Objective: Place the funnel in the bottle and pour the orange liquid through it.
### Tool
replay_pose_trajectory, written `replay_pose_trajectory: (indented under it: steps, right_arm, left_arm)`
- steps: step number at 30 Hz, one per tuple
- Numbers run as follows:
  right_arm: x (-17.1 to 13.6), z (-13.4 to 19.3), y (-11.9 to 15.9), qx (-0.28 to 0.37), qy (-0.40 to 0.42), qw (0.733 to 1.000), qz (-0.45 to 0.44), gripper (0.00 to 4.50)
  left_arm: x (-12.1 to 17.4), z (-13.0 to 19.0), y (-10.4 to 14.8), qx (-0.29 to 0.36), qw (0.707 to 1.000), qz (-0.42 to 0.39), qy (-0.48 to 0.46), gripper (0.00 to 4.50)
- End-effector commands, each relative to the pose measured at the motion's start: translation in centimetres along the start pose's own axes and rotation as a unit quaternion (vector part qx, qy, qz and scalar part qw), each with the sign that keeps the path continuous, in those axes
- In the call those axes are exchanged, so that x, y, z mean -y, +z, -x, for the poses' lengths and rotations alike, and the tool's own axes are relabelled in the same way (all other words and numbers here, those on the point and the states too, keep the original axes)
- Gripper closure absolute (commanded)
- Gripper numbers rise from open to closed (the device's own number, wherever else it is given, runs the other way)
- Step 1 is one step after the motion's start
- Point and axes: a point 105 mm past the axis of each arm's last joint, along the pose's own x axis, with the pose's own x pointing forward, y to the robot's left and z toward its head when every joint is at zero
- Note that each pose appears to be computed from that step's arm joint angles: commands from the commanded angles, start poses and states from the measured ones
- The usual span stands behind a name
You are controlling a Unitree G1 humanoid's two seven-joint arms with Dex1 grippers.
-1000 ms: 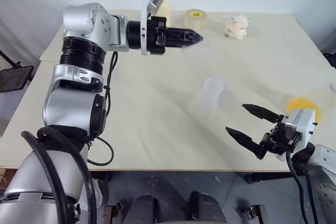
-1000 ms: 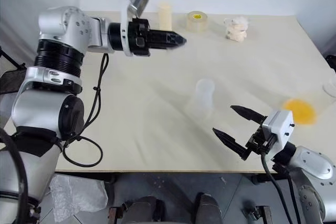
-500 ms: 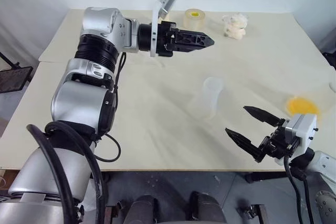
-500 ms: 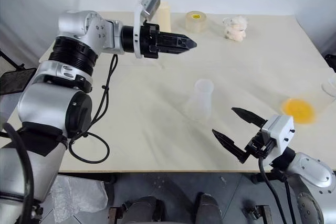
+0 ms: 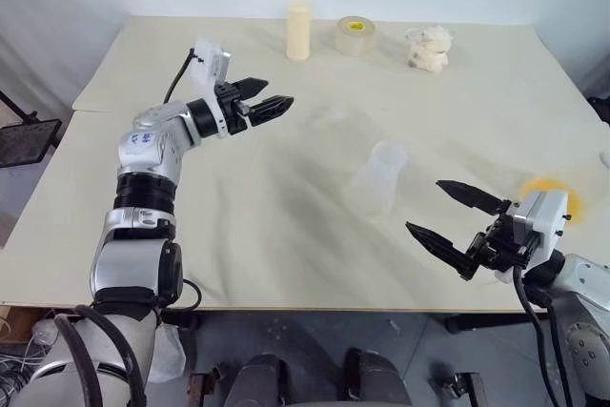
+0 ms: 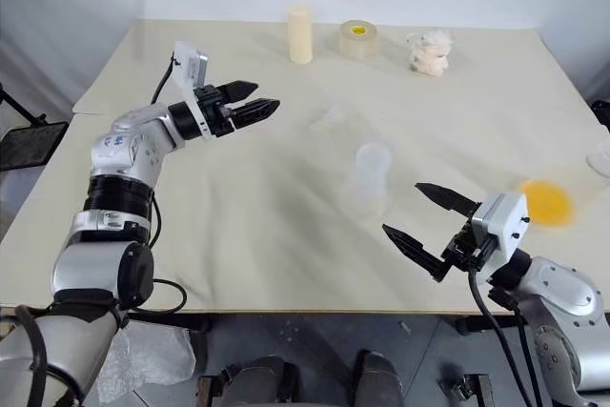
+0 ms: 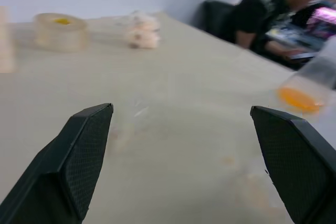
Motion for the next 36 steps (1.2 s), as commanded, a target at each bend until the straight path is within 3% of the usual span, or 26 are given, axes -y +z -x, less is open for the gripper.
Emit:
replay_pose_trajectory:
  steps: [1, 5, 8, 16, 19, 36]
  right_arm:
    - [0.1, -0.1, 0.5, 0.004, 0.008, 1.0, 0.013, 0.0]
    - [0.0, -0.1, 0.5, 0.004, 0.009, 1.0, 0.011, 0.0]
    - [-0.1, -0.1, 0.4, 0.003, 0.006, 1.0, 0.011, 0.0]
    - [-1.2, 1.1, 0.3, -0.003, -0.022, 1.0, 0.006, 0.0]
    - [-1.3, 1.2, 0.3, -0.005, -0.03, 1.0, 0.007, 0.0]
    - [-1.3, 1.5, 0.6, -0.006, -0.049, 0.999, 0.015, 0.0]
  left_arm:
    - [-2.0, 1.9, 0.0, -0.017, 0.998, -0.028, 0.062, 0.05]
    - [-2.4, 2.3, -2.3, -0.071, 0.994, -0.049, 0.071, 0.05]
    - [-2.3, 1.7, -3.3, -0.09, 0.987, -0.11, 0.068, 0.05]
    - [-2.1, -0.6, -5.5, -0.107, 0.974, -0.187, 0.072, 0.05]
    - [-3.0, -1.3, -5.5, -0.107, 0.97, -0.183, 0.117, 0.05]
    - [-3.9, -1.1, -4.8, -0.102, 0.97, -0.166, 0.143, 0.05]
